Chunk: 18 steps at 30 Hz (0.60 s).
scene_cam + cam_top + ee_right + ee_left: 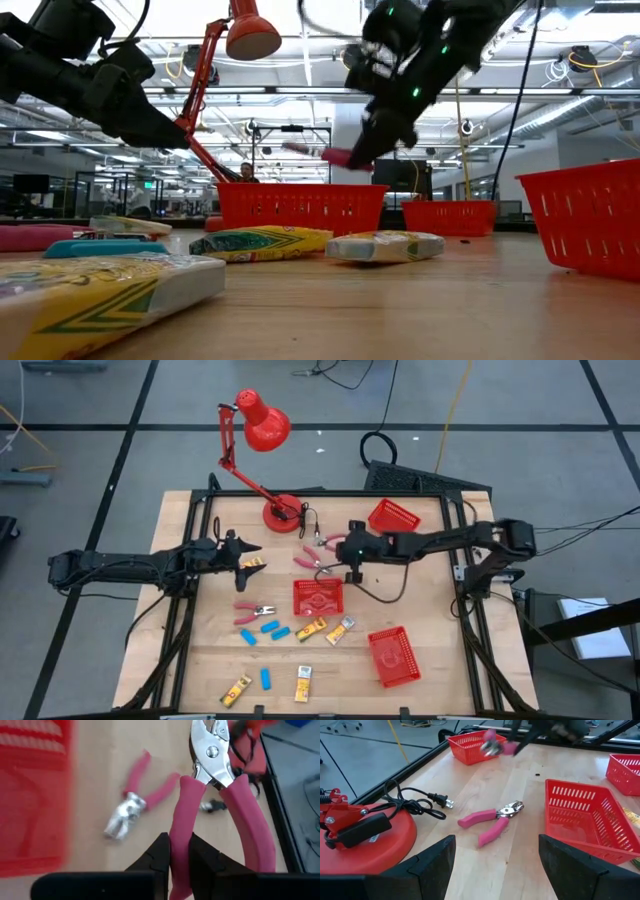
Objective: Pick & Place School Supplies
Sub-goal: Put the pink hole puncher into the middle red bin
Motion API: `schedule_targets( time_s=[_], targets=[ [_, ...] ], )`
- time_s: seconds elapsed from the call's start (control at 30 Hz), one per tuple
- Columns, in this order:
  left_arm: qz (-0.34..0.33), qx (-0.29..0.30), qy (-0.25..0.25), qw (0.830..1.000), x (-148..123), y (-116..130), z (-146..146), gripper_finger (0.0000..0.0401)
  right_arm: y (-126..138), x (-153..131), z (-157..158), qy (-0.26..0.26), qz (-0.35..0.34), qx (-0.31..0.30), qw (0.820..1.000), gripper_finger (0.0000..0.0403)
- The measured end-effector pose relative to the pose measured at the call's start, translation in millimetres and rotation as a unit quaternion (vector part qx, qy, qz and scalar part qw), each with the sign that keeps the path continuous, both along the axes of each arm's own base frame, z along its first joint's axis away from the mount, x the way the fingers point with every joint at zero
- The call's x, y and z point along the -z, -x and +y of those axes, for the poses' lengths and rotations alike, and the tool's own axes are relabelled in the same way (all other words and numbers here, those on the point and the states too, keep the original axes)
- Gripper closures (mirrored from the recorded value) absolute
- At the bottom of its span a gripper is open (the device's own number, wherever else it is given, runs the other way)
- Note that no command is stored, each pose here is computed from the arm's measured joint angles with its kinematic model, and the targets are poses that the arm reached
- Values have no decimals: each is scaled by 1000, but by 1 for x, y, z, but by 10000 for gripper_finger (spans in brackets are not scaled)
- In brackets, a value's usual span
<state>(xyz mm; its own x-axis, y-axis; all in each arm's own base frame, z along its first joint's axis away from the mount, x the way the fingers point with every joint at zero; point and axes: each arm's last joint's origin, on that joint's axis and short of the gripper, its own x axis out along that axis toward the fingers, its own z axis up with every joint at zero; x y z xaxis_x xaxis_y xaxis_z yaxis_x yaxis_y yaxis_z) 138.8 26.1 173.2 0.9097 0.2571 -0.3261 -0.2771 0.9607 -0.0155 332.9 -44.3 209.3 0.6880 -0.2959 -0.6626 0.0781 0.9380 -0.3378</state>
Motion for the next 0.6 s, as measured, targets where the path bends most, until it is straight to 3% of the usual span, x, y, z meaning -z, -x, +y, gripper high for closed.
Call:
schedule_targets(
  time_s=[0.27, 0.6],
  targets=[
    [-2, -1, 2, 1000, 0, 0, 0, 116, 1, -8, 45, -137, -20, -99, 985, 372],
    [-5, 0, 0, 1000, -1, 0, 0, 116, -11, 5, 64, -166, -36, -121, 978, 372]
  ],
)
